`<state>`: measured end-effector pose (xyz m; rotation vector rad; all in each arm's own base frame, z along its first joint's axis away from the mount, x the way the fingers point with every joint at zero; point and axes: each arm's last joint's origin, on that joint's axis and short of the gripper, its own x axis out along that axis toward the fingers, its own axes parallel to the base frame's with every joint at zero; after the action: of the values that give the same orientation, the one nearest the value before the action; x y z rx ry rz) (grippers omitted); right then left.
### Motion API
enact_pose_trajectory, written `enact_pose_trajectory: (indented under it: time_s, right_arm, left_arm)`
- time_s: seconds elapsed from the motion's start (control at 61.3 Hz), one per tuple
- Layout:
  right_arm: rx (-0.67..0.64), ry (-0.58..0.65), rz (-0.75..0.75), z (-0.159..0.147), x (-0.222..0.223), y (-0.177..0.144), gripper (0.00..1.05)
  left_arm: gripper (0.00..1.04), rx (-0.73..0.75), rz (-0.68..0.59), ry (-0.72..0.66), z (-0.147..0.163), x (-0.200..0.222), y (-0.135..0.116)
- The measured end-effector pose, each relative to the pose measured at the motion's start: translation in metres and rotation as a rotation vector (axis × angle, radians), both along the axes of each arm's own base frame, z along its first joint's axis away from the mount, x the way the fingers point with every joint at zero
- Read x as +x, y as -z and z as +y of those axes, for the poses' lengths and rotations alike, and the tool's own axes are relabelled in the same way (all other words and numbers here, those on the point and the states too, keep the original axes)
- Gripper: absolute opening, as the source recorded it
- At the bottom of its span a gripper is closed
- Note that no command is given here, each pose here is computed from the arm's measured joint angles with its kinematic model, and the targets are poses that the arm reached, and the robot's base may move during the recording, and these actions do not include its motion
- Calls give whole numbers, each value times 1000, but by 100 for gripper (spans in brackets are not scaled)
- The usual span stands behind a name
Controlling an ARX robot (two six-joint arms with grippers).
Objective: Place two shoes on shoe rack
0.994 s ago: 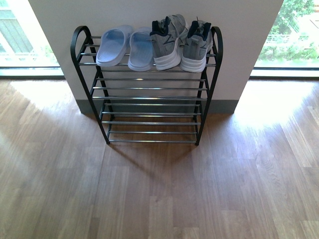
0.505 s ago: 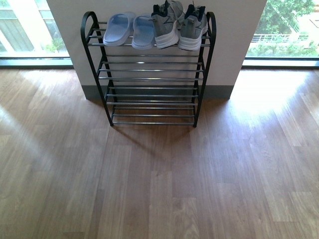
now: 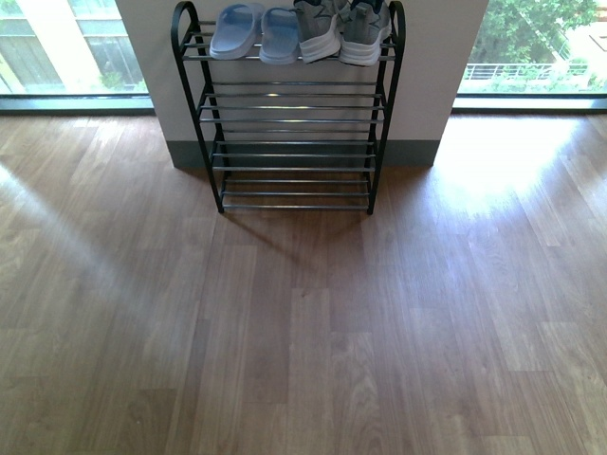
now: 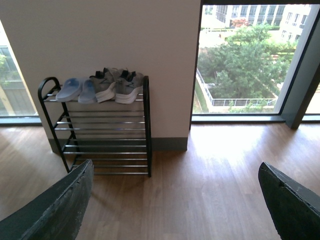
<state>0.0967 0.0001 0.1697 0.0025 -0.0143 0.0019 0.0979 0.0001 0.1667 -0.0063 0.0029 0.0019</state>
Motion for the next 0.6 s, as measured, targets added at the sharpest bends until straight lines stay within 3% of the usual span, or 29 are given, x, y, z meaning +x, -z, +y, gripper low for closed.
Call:
enact_pose_trajectory:
  time_s: [0.603]
  right_arm:
    - [0, 0, 0, 0, 0, 0, 96]
  left_arm:
    - [95, 0, 0, 0, 0, 0, 0]
